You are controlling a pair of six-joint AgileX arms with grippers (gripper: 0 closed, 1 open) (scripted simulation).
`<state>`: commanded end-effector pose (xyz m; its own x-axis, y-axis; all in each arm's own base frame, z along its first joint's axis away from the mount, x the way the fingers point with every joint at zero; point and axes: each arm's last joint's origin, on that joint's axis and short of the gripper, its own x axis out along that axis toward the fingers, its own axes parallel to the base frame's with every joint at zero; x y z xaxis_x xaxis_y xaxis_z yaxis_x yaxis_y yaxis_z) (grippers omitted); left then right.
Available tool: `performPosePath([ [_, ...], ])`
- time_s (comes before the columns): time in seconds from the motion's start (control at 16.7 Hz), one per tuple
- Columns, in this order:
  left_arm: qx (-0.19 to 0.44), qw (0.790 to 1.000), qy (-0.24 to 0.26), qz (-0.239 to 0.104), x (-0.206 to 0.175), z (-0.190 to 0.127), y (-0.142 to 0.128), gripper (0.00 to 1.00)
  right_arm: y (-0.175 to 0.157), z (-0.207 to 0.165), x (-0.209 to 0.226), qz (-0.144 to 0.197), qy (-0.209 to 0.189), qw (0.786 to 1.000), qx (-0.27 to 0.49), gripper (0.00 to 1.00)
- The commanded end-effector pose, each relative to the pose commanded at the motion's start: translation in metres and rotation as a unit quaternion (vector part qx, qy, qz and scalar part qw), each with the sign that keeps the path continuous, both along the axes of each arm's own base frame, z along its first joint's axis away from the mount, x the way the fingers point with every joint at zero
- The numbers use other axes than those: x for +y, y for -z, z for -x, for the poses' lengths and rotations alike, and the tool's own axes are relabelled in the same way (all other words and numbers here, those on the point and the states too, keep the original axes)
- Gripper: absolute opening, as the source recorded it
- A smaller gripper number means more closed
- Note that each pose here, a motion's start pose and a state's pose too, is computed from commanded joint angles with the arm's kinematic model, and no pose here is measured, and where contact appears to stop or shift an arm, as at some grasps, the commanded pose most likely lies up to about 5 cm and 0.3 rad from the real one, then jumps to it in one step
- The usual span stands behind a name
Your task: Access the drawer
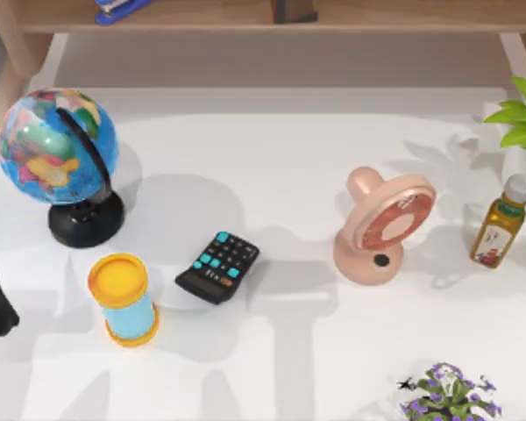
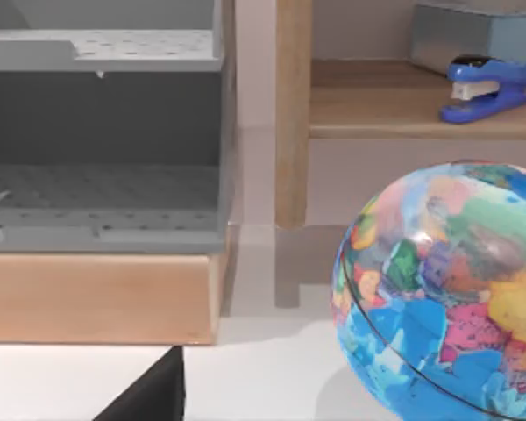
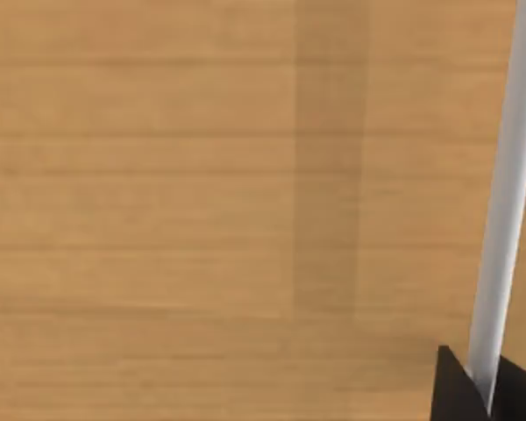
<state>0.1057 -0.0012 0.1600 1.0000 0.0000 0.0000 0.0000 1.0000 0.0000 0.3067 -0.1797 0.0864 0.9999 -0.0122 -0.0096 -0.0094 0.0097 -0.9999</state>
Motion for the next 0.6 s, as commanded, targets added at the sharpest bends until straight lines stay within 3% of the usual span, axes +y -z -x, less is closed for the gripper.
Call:
performPosePath([
  [0.36,0.000,1.000,0.000,0.000,0.000,0.000,0.000,1.00,0.000,0.004,0.000,0.002,-0.001,1.000,-0.002,0.00],
  [0.6,0.000,1.000,0.000,0.000,0.000,0.000,0.000,1.00,0.001,0.034,-0.002,0.002,0.004,1.000,0.000,0.00],
])
